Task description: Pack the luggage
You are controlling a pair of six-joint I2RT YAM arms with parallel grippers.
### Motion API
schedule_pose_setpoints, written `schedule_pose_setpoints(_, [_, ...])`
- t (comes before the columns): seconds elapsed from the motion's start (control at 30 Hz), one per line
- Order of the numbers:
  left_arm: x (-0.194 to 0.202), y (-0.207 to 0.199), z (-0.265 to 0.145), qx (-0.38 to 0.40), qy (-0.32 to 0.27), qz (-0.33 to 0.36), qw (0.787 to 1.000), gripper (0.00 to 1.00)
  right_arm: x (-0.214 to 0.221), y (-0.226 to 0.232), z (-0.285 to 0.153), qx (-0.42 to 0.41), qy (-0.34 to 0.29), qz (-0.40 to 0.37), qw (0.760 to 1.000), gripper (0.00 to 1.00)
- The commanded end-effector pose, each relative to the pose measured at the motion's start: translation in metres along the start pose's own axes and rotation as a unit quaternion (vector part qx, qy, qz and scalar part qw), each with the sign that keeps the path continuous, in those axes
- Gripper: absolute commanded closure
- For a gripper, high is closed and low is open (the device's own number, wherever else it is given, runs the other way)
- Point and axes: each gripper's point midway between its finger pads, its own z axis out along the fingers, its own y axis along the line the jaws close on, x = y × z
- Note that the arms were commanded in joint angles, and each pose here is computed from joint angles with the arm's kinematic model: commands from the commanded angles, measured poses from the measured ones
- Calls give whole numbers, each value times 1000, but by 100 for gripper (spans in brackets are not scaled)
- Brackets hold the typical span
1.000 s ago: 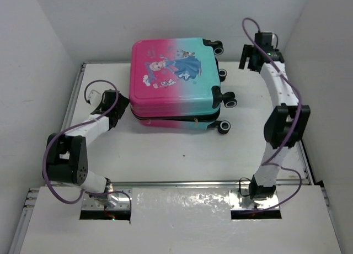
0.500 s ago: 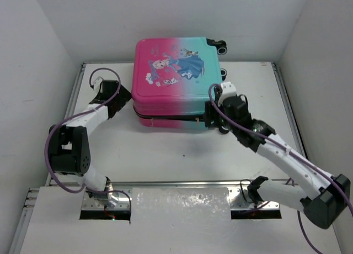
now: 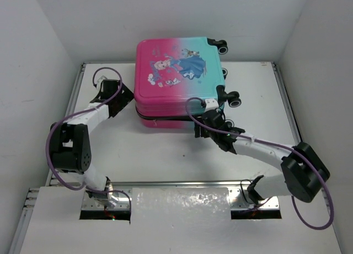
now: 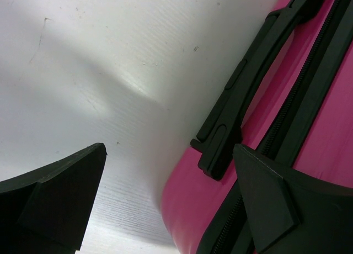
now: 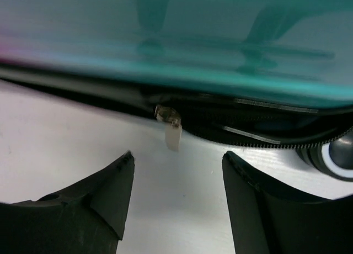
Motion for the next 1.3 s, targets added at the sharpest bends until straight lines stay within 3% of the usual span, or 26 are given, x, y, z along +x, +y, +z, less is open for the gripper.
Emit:
schedule_pose_setpoints(0.0, [9, -35, -14, 64, 20, 27, 997, 0, -54, 8, 6, 15, -80, 36, 996, 38])
schedule_pose_setpoints(0.07, [11, -34, -12, 63, 22, 26, 997, 0, -54, 10, 15, 18, -81, 36, 996, 42])
schedule_pose_setpoints(0.2, [15, -30, -8, 57, 25, 26, 998, 0, -60, 14, 22, 11, -101, 44, 994, 69])
schedule_pose_setpoints(0.27, [15, -27, -7, 51, 24, 27, 998, 0, -64, 13, 24, 14, -110, 43, 993, 76])
schedule_pose_setpoints(0.37, [14, -26, -7, 47, 22, 26, 998, 0, -60, 0, 24, 45, -117, 38, 991, 99])
schedule_pose_setpoints(0.53, [9, -25, -7, 44, 18, 19, 999, 0, -52, -33, 9, 104, -139, 24, 984, 100])
schedule_pose_setpoints(0.87, [4, -26, -6, 47, 15, 8, 999, 0, -25, -98, 1, 166, -125, -1, 978, 100])
schedule_pose_setpoints(1.03, [5, -25, -5, 47, 18, 4, 999, 0, -33, -122, 4, 155, -138, 22, 978, 100])
schedule_pose_setpoints(1.17, [2, -26, -6, 49, 15, 1, 999, 0, -47, -137, 2, 176, -149, -13, 973, 100])
schedule_pose_setpoints(1.27, [0, -27, -13, 51, 15, 1, 999, 0, -59, -122, 9, 110, -157, -32, 981, 100])
